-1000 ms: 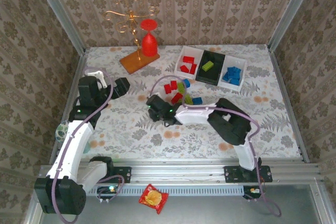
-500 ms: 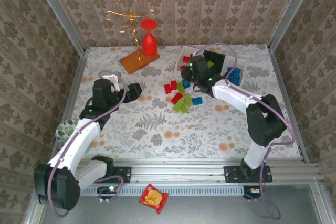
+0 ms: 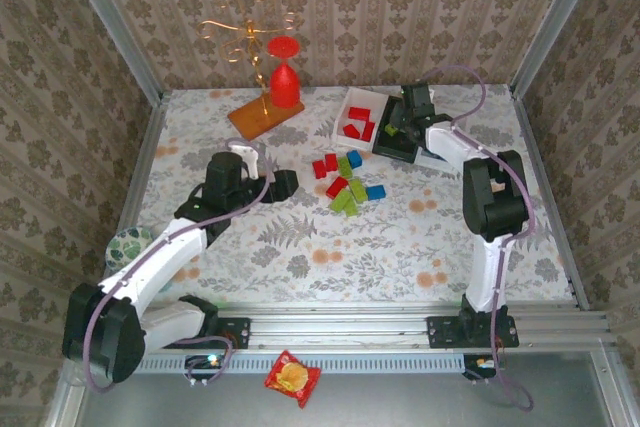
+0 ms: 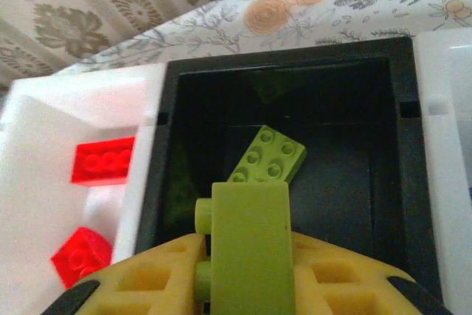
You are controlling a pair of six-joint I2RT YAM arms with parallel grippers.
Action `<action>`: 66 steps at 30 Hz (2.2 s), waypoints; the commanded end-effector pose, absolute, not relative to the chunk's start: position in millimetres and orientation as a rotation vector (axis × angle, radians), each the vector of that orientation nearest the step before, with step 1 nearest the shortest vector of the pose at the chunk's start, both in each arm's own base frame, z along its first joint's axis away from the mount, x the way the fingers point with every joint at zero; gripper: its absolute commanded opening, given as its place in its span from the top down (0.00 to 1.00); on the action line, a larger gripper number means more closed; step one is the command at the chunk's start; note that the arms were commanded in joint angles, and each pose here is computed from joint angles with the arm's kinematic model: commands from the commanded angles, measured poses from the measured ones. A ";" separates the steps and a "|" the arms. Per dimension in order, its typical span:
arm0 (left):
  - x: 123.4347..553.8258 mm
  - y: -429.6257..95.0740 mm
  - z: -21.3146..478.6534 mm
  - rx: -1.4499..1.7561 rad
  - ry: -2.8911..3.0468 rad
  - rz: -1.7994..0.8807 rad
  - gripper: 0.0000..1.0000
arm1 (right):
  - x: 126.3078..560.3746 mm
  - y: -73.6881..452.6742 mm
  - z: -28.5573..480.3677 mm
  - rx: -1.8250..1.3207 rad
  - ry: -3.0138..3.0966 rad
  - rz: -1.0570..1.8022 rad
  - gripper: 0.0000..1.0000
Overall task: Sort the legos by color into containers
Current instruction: Place the lego in the container, then pick up the lego from the center of the table.
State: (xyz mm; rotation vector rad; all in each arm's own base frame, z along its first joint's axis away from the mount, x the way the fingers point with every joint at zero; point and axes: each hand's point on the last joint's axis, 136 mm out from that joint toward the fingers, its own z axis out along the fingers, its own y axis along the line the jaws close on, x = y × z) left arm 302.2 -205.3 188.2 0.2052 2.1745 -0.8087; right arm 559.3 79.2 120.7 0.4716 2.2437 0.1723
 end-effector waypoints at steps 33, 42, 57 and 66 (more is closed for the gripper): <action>294.0 -218.8 190.1 0.398 2.106 -0.716 0.04 | 403.9 190.0 210.4 -0.136 2.309 0.263 0.11; 305.4 -187.8 160.3 0.242 2.128 -0.677 0.04 | 357.3 228.5 150.3 -0.268 2.443 0.244 0.10; 313.4 -162.2 141.9 0.134 2.177 -0.630 0.05 | 323.4 268.2 60.4 -0.260 2.616 0.177 0.17; 313.3 -162.2 141.4 0.150 2.187 -0.619 0.05 | 342.1 274.3 42.6 -0.205 2.587 0.051 0.22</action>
